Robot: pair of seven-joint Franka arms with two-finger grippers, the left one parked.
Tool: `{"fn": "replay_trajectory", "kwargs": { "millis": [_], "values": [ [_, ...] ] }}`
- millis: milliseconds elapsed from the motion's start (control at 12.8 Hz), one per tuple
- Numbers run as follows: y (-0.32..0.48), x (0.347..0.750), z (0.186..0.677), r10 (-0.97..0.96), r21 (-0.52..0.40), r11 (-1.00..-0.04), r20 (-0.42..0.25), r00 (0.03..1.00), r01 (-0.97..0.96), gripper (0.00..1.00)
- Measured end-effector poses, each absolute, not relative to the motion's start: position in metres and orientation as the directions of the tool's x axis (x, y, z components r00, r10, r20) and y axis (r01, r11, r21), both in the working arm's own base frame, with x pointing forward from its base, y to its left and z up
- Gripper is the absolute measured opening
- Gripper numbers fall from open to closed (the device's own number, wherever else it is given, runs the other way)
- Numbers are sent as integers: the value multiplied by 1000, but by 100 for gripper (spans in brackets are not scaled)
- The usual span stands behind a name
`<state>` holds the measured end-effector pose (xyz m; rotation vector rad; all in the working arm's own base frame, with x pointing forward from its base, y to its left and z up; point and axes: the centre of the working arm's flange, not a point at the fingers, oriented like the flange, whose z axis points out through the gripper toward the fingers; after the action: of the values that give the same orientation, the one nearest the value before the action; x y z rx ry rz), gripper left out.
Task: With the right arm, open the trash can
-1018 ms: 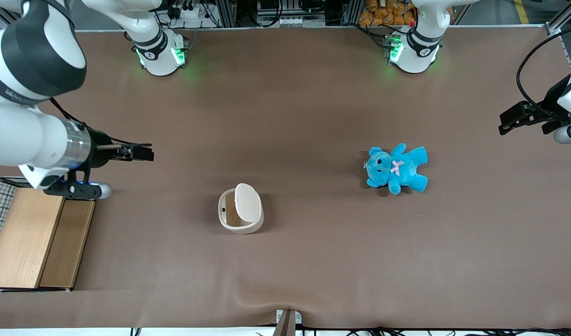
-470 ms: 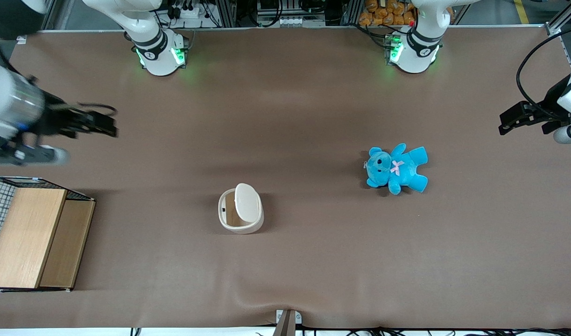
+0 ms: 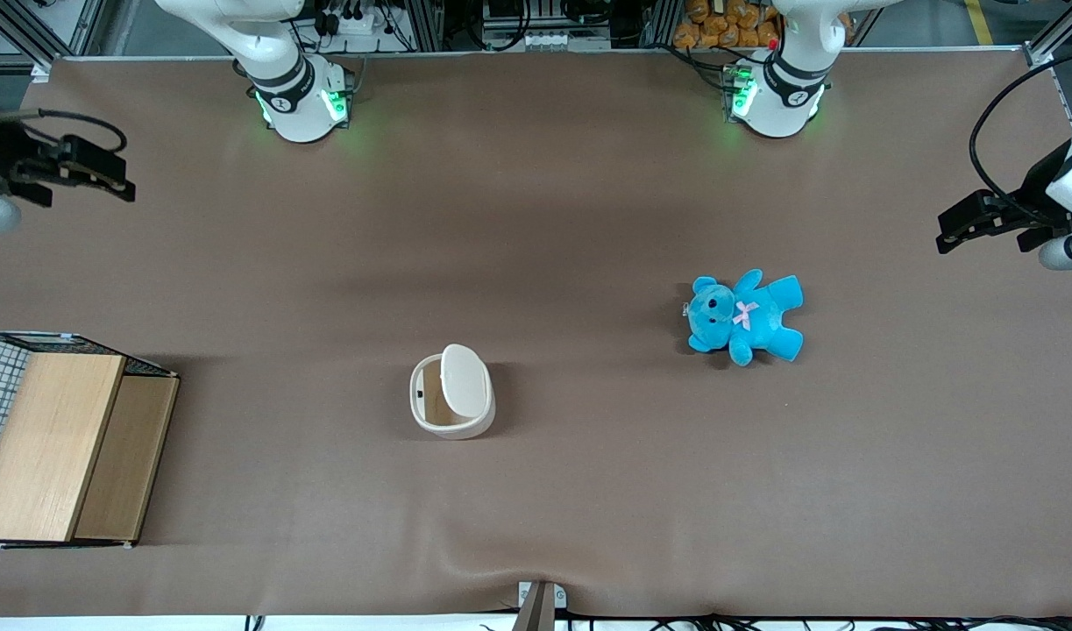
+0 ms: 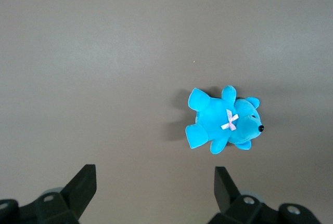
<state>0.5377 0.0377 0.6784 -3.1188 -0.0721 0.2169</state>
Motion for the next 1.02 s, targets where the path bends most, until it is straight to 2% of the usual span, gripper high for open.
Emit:
{"fn": "replay_trajectory", "kwargs": {
  "millis": [235, 470, 1018],
  "values": [
    [38, 507, 679, 39, -3, -999, -79, 996, 39, 100],
    [13, 508, 682, -2, -6, -1000, -23, 1000, -2, 100],
    [3, 541, 660, -10, -12, -1000, -15, 1000, -10, 100]
  ]
}}
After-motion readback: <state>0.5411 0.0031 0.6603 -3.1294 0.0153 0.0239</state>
